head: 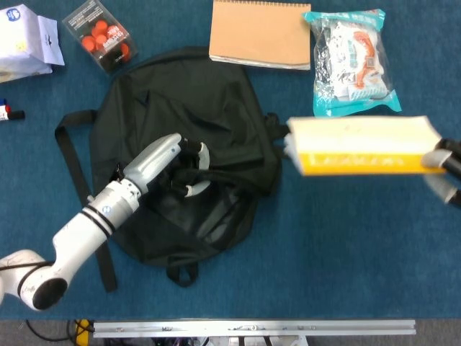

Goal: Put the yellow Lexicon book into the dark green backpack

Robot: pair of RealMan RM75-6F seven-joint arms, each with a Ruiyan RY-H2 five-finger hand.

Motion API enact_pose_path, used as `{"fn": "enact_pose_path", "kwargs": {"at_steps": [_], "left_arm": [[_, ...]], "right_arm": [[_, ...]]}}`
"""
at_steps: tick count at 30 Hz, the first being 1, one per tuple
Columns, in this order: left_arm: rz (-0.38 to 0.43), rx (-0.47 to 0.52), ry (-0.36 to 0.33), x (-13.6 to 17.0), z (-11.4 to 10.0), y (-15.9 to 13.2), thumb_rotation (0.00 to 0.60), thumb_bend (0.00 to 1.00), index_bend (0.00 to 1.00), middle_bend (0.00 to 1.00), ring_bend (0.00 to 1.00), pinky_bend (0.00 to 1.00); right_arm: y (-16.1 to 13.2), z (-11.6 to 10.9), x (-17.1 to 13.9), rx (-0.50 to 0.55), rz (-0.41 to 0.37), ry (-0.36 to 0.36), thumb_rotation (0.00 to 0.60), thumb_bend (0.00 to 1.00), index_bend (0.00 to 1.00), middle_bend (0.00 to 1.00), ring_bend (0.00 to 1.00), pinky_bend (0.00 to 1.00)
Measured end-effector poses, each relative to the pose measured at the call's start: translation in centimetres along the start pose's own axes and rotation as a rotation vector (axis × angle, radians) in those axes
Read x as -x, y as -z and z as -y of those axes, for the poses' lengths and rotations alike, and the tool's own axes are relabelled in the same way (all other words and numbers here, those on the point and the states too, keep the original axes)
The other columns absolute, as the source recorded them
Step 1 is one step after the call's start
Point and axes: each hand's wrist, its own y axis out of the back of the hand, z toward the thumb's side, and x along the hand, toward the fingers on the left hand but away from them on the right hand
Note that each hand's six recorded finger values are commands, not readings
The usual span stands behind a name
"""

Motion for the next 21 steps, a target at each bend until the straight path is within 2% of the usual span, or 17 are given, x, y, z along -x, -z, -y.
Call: {"fn": "enact_pose_path", "kwargs": {"at_steps": [8,13,21], "left_arm": [[-0.047,0.110,-0.016,-1.7,-1.8,-1.1,0.600,0.32,0.64,0.65,0.63,0.63],[-0.073,0.167,-0.030,-2.6,-3.1,-1.7,0.600,0.32,0.63,0.65,0.63,0.62],[-0.131,0.304,-0.025,-3.7,-4.4,-2.2,0.600,0.31,0.63,0.65,0.63,0.62]], "right_arm": [[-3.7,0.5,0.4,0.131,-0.108,0.016,0.600,0.41,0.90,0.89,0.75,0.75],[-5.2,1.1,1.3,0.184,-0.142,0.034,0.600,0.41,0.90,0.89,0.75,0.75],[-8.1,3.7,3.5,0.273,-0.189,0.035,0.600,0.41,0.90,0.89,0.75,0.75]]}}
